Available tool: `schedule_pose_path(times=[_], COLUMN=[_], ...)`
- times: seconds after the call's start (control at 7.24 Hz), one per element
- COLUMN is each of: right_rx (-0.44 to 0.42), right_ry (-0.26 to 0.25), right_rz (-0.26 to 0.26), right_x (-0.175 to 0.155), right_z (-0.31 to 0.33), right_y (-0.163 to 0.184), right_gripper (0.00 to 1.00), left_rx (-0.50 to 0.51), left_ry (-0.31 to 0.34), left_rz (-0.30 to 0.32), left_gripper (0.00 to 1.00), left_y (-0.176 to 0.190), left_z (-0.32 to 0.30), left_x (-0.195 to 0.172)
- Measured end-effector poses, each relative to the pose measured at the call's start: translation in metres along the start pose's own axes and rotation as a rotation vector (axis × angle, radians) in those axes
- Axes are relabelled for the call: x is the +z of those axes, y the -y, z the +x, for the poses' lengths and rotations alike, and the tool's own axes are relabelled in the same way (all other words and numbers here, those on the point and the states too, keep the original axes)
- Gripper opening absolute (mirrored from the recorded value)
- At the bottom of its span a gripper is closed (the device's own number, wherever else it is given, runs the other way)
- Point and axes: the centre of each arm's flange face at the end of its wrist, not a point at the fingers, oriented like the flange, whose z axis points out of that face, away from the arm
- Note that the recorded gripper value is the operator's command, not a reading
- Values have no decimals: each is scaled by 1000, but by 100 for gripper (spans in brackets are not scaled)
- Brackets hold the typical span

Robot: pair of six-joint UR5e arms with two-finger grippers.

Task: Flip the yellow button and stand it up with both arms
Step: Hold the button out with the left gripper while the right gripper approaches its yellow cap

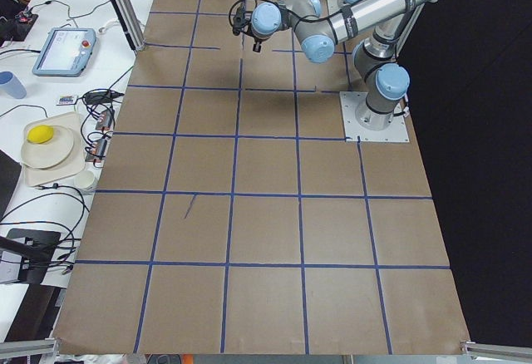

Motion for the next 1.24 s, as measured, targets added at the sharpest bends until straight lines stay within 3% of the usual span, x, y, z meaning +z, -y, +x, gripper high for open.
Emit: schedule_pose_path(times=[0.14, 0.55, 0.69, 0.83, 1.24], right_rx=[38, 216, 273, 341, 482], right_ry=[114, 583, 683, 734, 736], right_rz=[-49, -181, -220, -273, -379], right_x=[3, 15, 19, 21, 31], right_z=[-3, -4, -9, -14, -17], right_y=[1, 14, 1, -23, -54], right_gripper=[98, 100, 100, 100, 99], left_rx=[-76, -145, -148, -136, -121], left_ry=[-121, -393, -457, -502, -574], left_rz=[31, 39, 39, 37, 35], left_gripper=[15, 11, 11, 10, 10], left_y=[-1, -13, -14, -14, -11], left_z=[32, 106, 120, 130, 140], left_x=[6, 16, 18, 21, 25])
